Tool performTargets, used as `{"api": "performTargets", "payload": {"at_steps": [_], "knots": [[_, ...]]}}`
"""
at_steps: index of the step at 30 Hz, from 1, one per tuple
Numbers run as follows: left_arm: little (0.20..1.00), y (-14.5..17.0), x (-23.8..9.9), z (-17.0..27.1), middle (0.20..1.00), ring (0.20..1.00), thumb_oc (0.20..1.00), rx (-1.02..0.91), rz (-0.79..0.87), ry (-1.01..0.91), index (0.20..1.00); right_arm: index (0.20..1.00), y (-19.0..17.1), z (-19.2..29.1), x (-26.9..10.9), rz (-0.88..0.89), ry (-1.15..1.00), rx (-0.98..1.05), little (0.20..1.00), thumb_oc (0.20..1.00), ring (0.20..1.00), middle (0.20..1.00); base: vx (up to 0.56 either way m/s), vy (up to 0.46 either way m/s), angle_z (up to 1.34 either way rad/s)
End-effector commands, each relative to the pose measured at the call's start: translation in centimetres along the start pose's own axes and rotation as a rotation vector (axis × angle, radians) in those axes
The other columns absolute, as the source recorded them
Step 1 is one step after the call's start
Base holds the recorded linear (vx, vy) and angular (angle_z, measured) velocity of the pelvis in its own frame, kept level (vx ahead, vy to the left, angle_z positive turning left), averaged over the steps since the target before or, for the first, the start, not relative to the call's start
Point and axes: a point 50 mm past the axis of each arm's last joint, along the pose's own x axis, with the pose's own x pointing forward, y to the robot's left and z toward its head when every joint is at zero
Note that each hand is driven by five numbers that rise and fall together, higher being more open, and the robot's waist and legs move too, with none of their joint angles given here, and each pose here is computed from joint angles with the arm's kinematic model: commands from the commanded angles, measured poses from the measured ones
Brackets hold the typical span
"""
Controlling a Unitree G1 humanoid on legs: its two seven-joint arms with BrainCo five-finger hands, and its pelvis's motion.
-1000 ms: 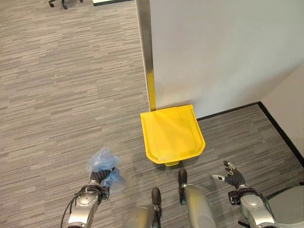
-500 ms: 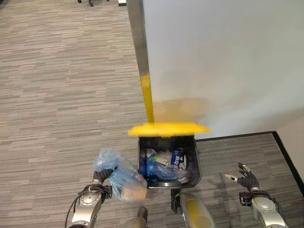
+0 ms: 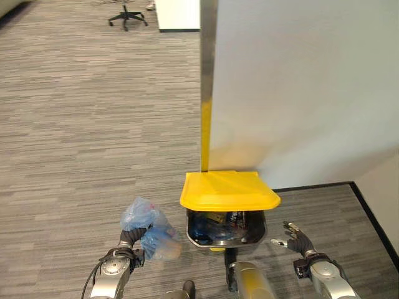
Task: Gather garbage on tea table into small bin, then transfer packed bag to large trash can.
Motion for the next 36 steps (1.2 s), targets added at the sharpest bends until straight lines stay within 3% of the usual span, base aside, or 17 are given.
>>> {"api": "performTargets", "payload": {"at_steps": [1,4,5,14,20,26,32,36], "knots": [[0.2,0.1,1.2,4.2,0.2,0.2,0.2,0.007,-0.004,-0.182,0.2,1.0,1.7,4.0,1.5,0.087,-0.134,0.027,1.0,1.0,1.0,1.0,0.0,-0.006,0.24],[0.2,-0.9,1.6,4.9,0.2,0.2,0.2,0.008,-0.028,-0.202,0.2,1.0,4.3,6.3,2.3,0.185,-0.196,-0.001,1.0,1.0,1.0,1.0,-0.01,-0.003,0.26],[0.2,-1.5,2.0,5.6,0.2,0.2,0.2,0.001,-0.043,-0.227,0.2,1.0,5.9,10.0,2.7,0.241,-0.313,-0.025,1.0,1.0,1.0,1.0,-0.01,-0.004,0.18],[0.2,-3.6,2.1,9.4,0.2,0.2,0.2,0.041,-0.16,-0.376,0.2,1.0,5.0,20.2,3.0,0.186,-0.598,-0.091,1.0,1.0,1.0,1.0,-0.01,-0.022,0.11],[0.2,-4.7,2.0,11.5,0.2,0.2,0.2,0.083,-0.235,-0.447,0.2,1.0,3.0,21.5,3.8,0.102,-0.586,-0.022,1.0,1.0,1.0,1.0,-0.04,-0.037,0.14],[0.2,-6.6,2.6,16.0,0.2,0.2,0.2,0.17,-0.286,-0.579,0.2,1.0,1.2,25.4,3.2,0.03,-0.676,-0.091,1.0,1.0,1.0,1.0,-0.07,-0.024,-0.01],[0.2,-11.2,2.4,20.9,0.2,0.2,0.2,0.252,-0.388,-0.718,0.2,1.0,1.1,28.9,2.2,0.007,-0.77,-0.16,1.0,1.0,1.0,1.0,-0.03,-0.034,-0.13],[0.2,-12.5,1.8,22.1,0.2,0.2,0.2,0.26,-0.426,-0.763,0.2,1.0,1.1,29.6,2.2,0.003,-0.781,-0.17,1.0,1.0,1.0,1.0,-0.01,-0.021,-0.12]]}}
